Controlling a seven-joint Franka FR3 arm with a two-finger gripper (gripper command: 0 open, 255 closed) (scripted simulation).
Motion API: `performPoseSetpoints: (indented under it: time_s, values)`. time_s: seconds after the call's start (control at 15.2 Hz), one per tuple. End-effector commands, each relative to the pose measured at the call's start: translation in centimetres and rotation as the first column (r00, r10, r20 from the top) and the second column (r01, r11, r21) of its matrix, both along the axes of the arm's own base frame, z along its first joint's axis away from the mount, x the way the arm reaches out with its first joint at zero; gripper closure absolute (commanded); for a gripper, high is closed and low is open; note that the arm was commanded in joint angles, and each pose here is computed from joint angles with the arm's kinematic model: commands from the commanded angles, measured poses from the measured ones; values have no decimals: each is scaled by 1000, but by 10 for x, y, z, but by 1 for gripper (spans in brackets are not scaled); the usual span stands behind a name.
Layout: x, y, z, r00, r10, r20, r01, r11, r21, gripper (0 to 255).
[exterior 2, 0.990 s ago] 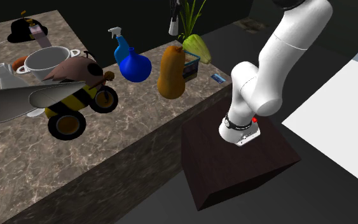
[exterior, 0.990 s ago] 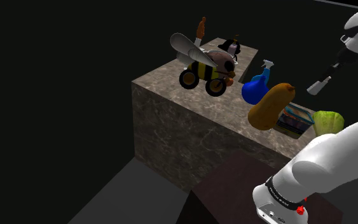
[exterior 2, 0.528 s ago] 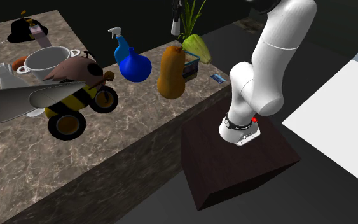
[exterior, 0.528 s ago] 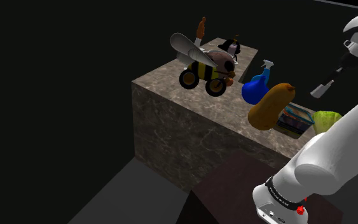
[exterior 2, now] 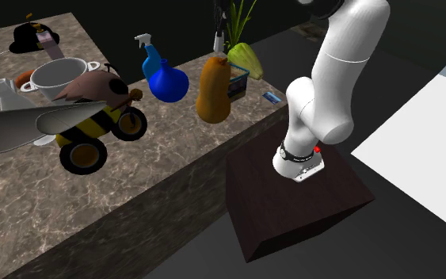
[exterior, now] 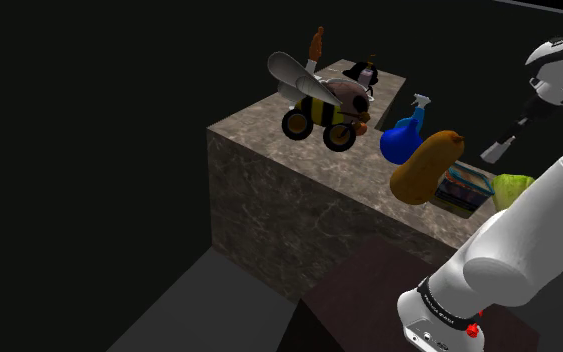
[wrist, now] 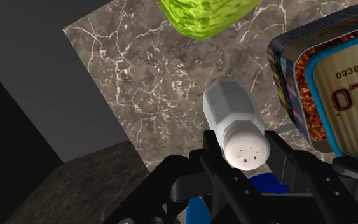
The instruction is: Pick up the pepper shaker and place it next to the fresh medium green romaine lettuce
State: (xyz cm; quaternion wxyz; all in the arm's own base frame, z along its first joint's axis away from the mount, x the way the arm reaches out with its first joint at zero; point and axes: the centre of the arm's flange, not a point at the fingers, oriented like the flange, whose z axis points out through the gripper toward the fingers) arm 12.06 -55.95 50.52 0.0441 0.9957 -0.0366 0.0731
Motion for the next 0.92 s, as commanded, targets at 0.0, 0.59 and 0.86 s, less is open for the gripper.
performPoseSetpoints:
  time_s: [0.0,0.59,0.86]
  values:
    - [-1,-1,-11,1000,0,0,0,1000,-1,255]
    - [-1,-1,-58,1000,0,0,0,1000,-1,255]
    - [-1,-1,-79,1000,0,0,0,1000,-1,255]
